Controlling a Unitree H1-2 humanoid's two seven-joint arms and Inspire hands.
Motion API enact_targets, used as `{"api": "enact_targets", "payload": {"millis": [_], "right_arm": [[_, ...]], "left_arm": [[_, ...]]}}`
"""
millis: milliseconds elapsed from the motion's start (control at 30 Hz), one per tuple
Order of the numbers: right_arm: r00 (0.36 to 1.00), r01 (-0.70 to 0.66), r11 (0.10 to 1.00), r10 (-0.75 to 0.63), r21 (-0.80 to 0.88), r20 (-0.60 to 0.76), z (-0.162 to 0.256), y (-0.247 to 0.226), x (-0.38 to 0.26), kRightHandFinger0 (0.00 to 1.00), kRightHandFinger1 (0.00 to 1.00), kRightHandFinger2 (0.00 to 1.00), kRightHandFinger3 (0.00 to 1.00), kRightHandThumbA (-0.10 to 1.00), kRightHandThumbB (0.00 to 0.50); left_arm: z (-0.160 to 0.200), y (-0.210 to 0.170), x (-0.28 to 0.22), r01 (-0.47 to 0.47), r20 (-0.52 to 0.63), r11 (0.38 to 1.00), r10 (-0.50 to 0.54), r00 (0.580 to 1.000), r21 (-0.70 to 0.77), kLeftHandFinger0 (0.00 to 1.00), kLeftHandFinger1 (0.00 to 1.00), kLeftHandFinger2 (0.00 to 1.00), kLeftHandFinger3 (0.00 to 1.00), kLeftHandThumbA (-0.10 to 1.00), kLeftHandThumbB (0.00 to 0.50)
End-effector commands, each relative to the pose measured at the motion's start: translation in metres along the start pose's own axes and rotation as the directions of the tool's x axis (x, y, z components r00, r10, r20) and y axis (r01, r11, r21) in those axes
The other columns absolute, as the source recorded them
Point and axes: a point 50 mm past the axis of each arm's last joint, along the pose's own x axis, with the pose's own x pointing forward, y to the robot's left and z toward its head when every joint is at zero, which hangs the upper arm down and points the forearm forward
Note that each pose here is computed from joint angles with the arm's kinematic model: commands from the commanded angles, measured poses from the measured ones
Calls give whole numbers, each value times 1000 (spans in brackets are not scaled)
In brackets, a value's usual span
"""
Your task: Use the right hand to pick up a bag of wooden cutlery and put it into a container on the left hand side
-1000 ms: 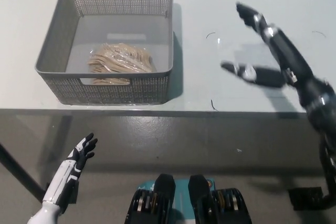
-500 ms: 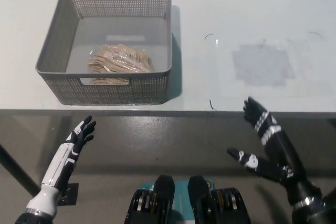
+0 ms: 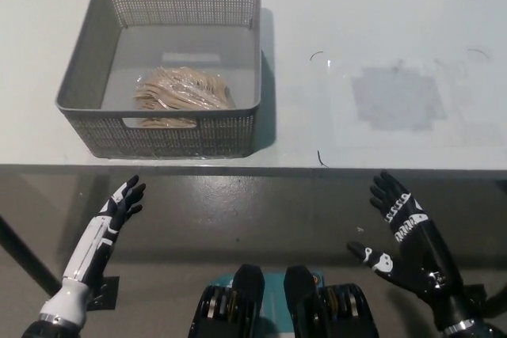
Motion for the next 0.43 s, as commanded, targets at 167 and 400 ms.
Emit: {"api": "enact_targets", "payload": {"millis": [167,400], "right_arm": [[997,73,996,-75,57,25,6,14,-8,1000,1000,1000,1000,1000,122],[996,91,996,-91,-5,23,2,12,-1,1000,1000,1000,1000,1000,173]], "left_arm": [[11,7,15,11,64,1000,-11,998,7,1000,1000,1000,1000,1000,219],[12,6,13,11,48,1000,-11,999,13,1000,1000,1000,1000,1000,203]]}}
